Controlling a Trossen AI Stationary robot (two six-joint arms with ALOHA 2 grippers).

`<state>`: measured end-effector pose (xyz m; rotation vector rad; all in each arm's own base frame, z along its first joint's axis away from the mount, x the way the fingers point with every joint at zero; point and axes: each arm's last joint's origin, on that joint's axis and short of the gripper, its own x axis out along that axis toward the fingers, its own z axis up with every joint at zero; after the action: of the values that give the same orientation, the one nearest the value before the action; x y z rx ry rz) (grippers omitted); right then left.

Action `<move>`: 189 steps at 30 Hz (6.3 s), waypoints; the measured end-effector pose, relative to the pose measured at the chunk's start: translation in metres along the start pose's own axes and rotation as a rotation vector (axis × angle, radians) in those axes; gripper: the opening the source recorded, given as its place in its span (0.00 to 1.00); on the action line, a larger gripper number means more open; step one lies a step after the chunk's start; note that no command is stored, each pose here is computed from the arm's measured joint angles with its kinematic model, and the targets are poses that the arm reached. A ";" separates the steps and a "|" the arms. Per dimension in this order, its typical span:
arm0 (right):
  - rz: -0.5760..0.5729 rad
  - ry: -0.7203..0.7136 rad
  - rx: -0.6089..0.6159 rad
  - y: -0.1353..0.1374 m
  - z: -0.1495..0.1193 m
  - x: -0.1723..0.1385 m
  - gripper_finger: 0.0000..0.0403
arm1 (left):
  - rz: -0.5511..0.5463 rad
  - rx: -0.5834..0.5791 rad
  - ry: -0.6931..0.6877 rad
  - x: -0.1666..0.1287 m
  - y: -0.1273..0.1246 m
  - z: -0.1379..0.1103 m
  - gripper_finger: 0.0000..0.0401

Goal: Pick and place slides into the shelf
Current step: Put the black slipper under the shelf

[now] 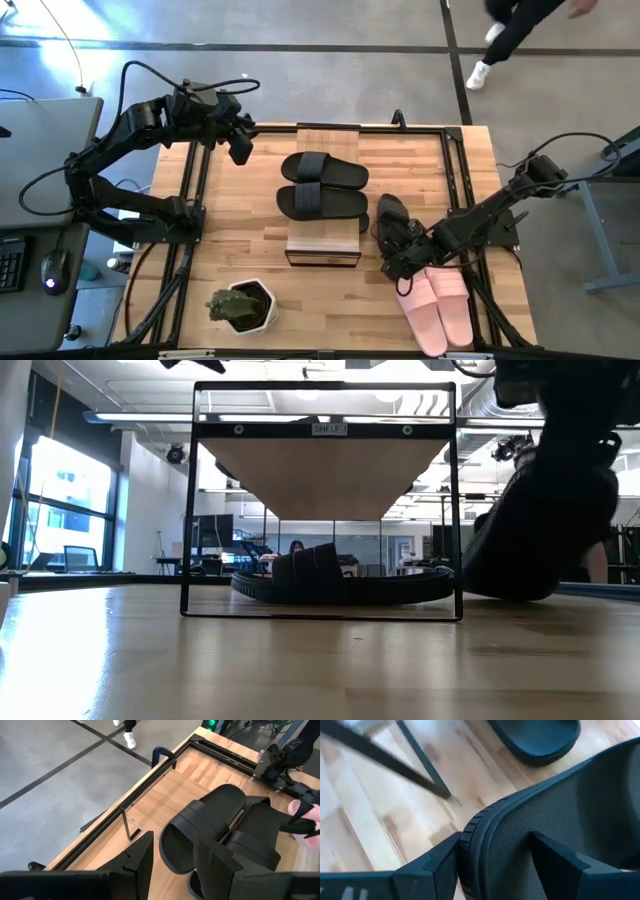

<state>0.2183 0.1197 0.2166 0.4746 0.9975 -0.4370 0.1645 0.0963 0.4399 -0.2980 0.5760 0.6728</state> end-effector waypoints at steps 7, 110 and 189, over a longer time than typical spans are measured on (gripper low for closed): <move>-0.011 0.076 0.014 -0.003 -0.003 0.000 0.53 | 0.007 0.004 0.000 0.000 0.000 0.000 0.30; -0.229 -0.224 0.504 -0.012 -0.053 -0.043 0.10 | 0.043 -0.001 -0.005 0.000 0.001 0.000 0.30; -0.384 -0.148 0.397 -0.007 -0.032 0.000 0.10 | 0.043 -0.001 -0.005 0.000 0.001 0.000 0.30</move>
<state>0.1921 0.1319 0.2002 0.5969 0.8591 -1.0125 0.1636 0.0972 0.4398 -0.2853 0.5784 0.7151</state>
